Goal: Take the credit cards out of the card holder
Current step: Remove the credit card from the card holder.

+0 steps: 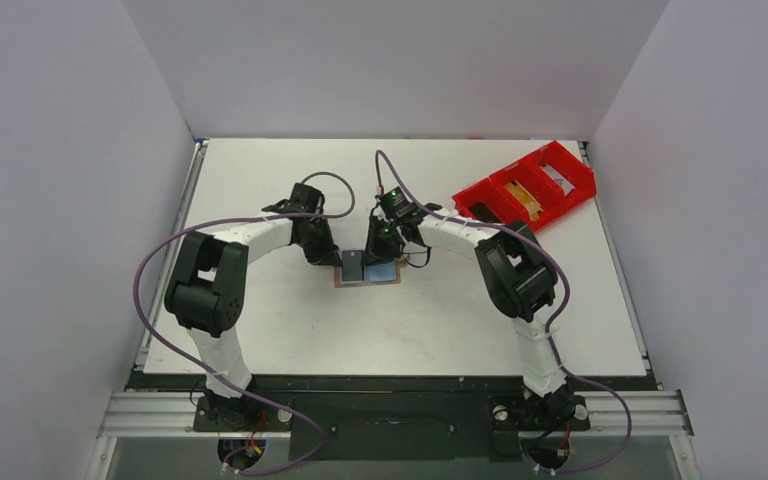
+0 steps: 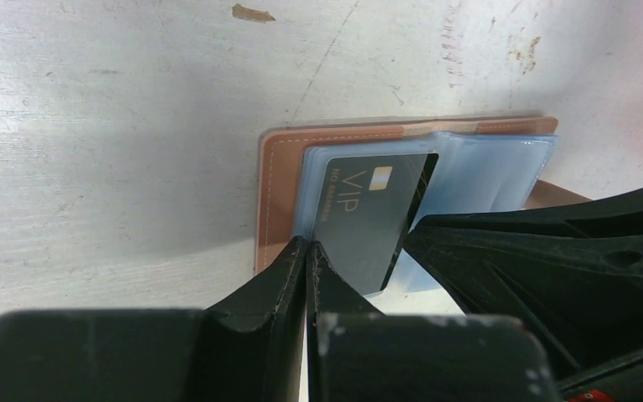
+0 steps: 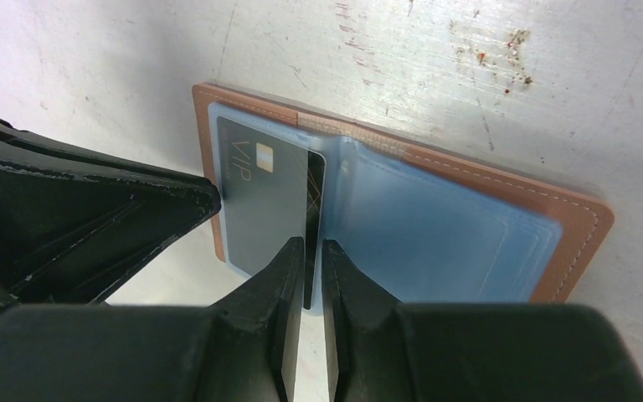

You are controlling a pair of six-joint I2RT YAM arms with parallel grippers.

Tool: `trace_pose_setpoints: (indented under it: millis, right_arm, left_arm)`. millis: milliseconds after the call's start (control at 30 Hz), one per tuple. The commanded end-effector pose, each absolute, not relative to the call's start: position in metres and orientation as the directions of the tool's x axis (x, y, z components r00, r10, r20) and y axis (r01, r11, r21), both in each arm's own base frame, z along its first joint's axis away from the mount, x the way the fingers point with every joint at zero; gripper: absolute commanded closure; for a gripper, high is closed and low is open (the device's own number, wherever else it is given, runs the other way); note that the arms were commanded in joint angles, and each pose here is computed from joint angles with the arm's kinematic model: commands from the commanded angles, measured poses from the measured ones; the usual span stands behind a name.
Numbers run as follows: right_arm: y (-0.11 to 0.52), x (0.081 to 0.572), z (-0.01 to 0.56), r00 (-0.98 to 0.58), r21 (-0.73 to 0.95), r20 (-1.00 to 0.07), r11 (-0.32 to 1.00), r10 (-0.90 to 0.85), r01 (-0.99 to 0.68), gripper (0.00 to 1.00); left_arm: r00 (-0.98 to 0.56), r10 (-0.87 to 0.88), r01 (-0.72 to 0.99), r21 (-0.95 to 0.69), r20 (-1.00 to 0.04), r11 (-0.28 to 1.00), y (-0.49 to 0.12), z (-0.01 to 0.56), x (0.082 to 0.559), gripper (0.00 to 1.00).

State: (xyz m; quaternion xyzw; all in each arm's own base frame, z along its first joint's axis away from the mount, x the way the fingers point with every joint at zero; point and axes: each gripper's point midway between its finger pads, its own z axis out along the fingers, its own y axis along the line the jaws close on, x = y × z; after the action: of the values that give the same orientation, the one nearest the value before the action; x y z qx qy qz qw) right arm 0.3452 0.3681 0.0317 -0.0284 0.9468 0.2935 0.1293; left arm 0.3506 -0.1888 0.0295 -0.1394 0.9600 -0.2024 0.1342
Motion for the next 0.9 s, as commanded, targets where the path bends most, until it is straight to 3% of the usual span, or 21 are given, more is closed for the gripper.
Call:
trace_pose_setpoints:
  millis: [0,633,867]
  right_arm:
    - [0.366,0.352,0.032,-0.957,0.548,-0.286,0.827,0.040,-0.129,0.88]
    - [0.370,0.349,0.019,-0.973,0.641,-0.217,0.763,0.079,-0.081,0.87]
    - [0.367,0.352,0.025,-0.970,0.668,-0.222,0.740,0.103,-0.075,0.98]
  left_arm:
    - [-0.920,-0.317,-0.197,-0.425,-0.231,0.883,-0.192,0.025,0.357,1.00]
    - [-0.937,-0.295,-0.207,-0.385,-0.187,0.900,-0.210,0.004,0.341,1.00]
    - [-0.934,-0.310,-0.238,-0.338,-0.177,0.911,-0.200,-0.002,0.335,1.00]
